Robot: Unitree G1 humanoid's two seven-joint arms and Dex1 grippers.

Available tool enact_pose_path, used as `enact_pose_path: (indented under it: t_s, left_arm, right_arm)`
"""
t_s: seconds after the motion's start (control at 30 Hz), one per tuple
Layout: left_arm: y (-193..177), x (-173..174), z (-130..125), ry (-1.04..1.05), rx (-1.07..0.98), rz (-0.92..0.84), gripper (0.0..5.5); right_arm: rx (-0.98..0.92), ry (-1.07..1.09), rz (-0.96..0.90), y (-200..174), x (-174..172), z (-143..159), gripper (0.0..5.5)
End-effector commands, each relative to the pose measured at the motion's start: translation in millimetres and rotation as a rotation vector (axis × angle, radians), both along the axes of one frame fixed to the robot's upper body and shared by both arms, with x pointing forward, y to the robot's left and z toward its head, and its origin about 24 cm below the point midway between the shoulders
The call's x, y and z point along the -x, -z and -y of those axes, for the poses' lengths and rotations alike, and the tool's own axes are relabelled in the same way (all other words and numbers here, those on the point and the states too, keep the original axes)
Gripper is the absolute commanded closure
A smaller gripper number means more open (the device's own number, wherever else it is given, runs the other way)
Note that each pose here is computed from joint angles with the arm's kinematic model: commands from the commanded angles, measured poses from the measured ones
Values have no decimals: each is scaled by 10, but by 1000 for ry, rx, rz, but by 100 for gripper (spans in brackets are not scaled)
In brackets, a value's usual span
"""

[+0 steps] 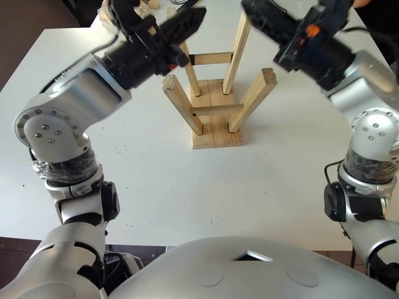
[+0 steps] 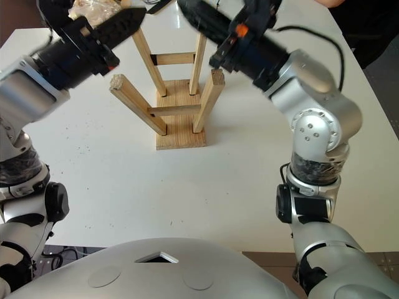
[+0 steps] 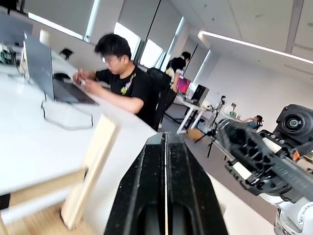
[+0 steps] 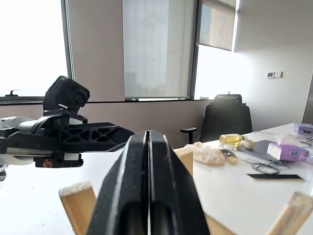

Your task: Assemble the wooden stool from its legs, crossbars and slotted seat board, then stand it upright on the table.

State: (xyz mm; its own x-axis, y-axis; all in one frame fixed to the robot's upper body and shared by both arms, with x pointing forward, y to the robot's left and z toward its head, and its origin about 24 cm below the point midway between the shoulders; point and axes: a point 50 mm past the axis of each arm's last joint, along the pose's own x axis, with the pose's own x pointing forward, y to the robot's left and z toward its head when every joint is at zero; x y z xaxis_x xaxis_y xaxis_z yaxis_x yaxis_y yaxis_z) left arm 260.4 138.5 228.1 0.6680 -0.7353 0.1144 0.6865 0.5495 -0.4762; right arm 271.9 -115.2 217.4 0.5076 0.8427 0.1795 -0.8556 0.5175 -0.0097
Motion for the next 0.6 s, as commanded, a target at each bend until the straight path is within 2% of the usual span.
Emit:
enact_pose_path:
  t_s: [0.03, 0.17, 0.37, 0.43, 0.5, 0.6]
  left_arm:
    - [483, -15, -3, -13, -47, -180, 548]
    - [530, -27, -19, -17, -18, -189, 548]
    - [-18, -18, -125, -56, 121, 35, 548]
    - [-223, 4, -284, -120, 180, 133, 548]
    - [-315, 74, -571, -237, 187, 199, 548]
    - [-37, 143, -1051, -434, 165, 130, 548]
  right_arm:
    - [154, 45, -144, 585, -32, -3, 550]
    - [117, 28, -127, 541, -20, -25, 550]
    - [-88, 27, 0, -30, -31, 71, 550]
    - [-162, 65, 32, -205, -68, 223, 550]
    - [-141, 127, 28, -235, -159, 382, 550]
    - [-17, 174, -37, 97, -284, 433, 550]
